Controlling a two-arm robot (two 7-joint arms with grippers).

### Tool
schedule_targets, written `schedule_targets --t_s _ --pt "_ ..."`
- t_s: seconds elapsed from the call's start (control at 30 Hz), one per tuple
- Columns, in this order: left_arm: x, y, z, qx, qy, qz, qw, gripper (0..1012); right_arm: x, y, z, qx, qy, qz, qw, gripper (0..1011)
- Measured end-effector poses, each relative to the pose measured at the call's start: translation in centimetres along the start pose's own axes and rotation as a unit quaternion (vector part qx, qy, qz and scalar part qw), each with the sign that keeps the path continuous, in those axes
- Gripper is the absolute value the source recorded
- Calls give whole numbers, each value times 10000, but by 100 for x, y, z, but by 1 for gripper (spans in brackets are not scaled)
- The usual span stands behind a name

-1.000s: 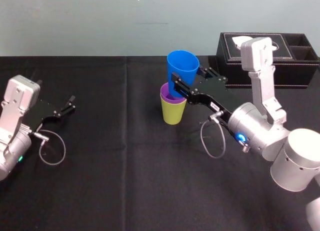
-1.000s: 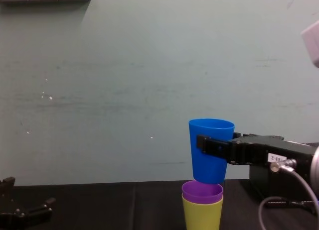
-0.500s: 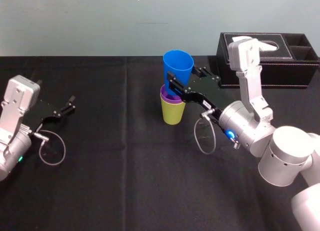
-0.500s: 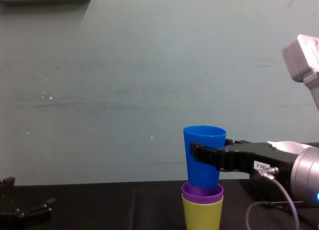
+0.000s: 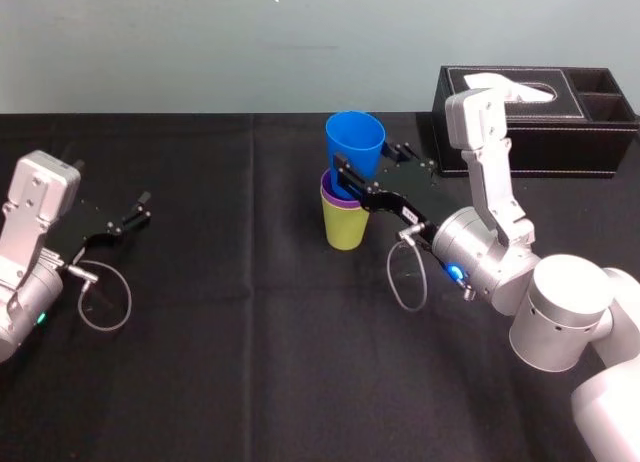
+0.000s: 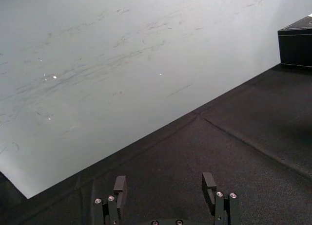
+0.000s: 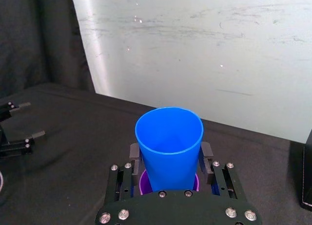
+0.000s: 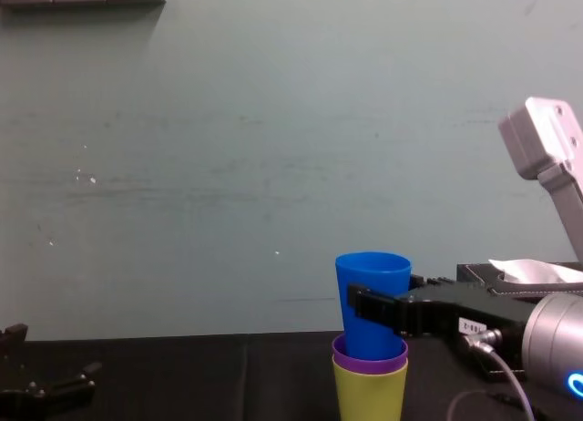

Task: Stack the three plastic cups sequentially using one hand.

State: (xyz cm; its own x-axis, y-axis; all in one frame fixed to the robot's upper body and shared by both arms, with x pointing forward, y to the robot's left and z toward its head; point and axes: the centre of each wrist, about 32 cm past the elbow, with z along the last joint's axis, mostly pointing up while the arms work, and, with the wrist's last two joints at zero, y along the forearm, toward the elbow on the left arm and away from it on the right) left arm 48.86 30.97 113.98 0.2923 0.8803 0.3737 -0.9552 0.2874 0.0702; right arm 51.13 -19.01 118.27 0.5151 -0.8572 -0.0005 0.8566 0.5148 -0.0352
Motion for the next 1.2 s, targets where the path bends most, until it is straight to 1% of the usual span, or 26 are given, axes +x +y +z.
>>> schedule_targets --t_s 0.47,0.83,1.2 --pt "0 0 0 0 0 0 10000 1012 15 0 -106 -124 -67 -3 9999 707" --pt "0 0 0 0 0 0 10000 1011 -15 -4 -188 -227 -136 45 9996 706" --pt "0 0 0 0 0 0 10000 1011 -12 -6 -187 -227 -139 45 9996 707"
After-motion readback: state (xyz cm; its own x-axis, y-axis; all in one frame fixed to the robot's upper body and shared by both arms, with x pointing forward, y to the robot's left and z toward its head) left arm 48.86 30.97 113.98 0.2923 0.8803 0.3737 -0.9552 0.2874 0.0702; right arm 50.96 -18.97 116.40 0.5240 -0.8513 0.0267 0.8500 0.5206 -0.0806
